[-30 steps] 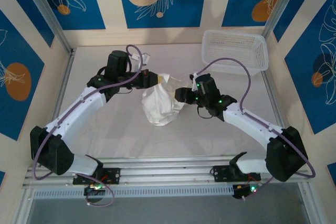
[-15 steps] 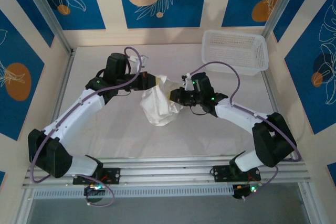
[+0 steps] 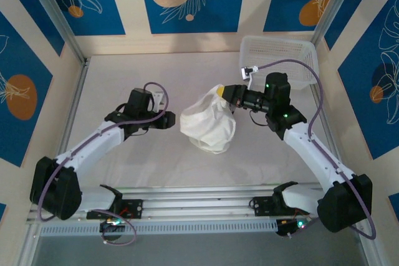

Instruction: Fold the inside-out t-shirt

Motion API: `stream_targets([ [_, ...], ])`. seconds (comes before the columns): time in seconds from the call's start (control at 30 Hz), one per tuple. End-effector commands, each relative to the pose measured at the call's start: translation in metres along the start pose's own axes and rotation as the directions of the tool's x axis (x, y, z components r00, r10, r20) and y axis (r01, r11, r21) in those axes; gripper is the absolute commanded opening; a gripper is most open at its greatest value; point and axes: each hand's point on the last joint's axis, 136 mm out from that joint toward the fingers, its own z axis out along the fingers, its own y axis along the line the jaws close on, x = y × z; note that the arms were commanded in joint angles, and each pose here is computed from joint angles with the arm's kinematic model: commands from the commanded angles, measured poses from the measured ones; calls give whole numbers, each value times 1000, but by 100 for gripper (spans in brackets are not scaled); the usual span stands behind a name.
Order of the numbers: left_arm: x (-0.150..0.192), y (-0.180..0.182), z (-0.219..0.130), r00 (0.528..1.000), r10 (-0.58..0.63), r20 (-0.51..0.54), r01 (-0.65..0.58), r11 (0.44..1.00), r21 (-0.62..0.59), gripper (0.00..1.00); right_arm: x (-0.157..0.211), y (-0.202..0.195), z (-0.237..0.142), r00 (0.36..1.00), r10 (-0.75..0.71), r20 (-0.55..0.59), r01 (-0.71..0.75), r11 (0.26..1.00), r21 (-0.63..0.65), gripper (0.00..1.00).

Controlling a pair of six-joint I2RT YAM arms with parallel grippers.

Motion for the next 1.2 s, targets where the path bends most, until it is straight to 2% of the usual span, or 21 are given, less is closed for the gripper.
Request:
stream_targets([
  [0.0, -35, -28, -34, 975, 148, 168, -158, 986, 47, 48, 9, 1, -1, 998, -12, -54, 12, 1000, -4, 0],
  [0.17, -28, -105, -43, 955, 167, 246, -223, 950, 217, 48, 0, -12, 1, 999, 37, 11, -38, 996, 79, 0],
  [0.3, -11, -164, -20, 968, 119, 221, -180, 944, 278, 50, -16, -21, -7, 984, 50, 170, -85, 975, 203, 0],
  [0.37, -6, -178, 0, 975, 117, 191, -165, 953, 256, 61, -25, -16, -12, 966, 0, 258, -68, 965, 255, 0],
  [0.43, -1, -178, 26, 982, 120, 149, -146, 974, 176, 83, -37, -11, -22, 927, -32, 374, -99, 940, 327, 0],
  [0.5, 2, -184, 50, 990, 104, 96, -120, 978, 173, 98, -43, -4, -30, 891, -48, 452, -137, 920, 367, 0],
  [0.57, 3, -199, 69, 993, 94, 71, -108, 970, 219, 99, -45, 6, -32, 863, -63, 501, -155, 912, 381, 0],
  [0.6, 3, -198, 81, 994, 89, 67, -101, 974, 201, 99, -46, 11, -33, 851, -63, 521, -167, 909, 382, 0],
  [0.67, 0, -174, 100, 996, 57, 67, -61, 996, 68, 99, -47, 18, -37, 830, -62, 554, -185, 907, 379, 0],
  [0.73, -9, -128, 107, 996, 16, 93, -4, 992, -127, 85, -50, 24, -44, 812, -69, 579, -190, 907, 376, 0],
  [0.77, -12, -112, 106, 995, 6, 101, 11, 986, -168, 76, -52, 25, -47, 808, -79, 584, -186, 906, 380, 0],
  [0.87, -23, -63, 86, 988, -31, 153, 68, 968, -241, 30, -57, 24, -60, 826, -142, 545, -155, 873, 463, 0],
  [0.9, -27, -53, 77, 986, -27, 167, 66, 970, -236, 13, -59, 18, -63, 841, -163, 516, -146, 850, 506, 0],
  [0.93, -29, -47, 68, 985, -14, 170, 51, 975, -217, 0, -60, 7, -66, 857, -170, 486, -152, 819, 553, 0],
  [1.0, -28, -52, 58, 988, 49, 146, -30, 991, -127, 0, -61, -25, -68, 897, -126, 423, -188, 757, 626, 0],
  [1.07, -22, -57, 49, 987, 97, 127, -89, 994, -67, 0, -57, -56, -55, 943, -72, 324, -172, 728, 663, 0],
  [1.1, -18, -62, 45, 986, 118, 121, -115, 993, -33, 0, -54, -69, -45, 961, -67, 268, -139, 722, 678, 4],
  [1.17, -11, -67, 41, 985, 133, 107, -134, 991, 3, 0, -50, -81, -22, 983, -111, 145, -11, 757, 654, 15],
])
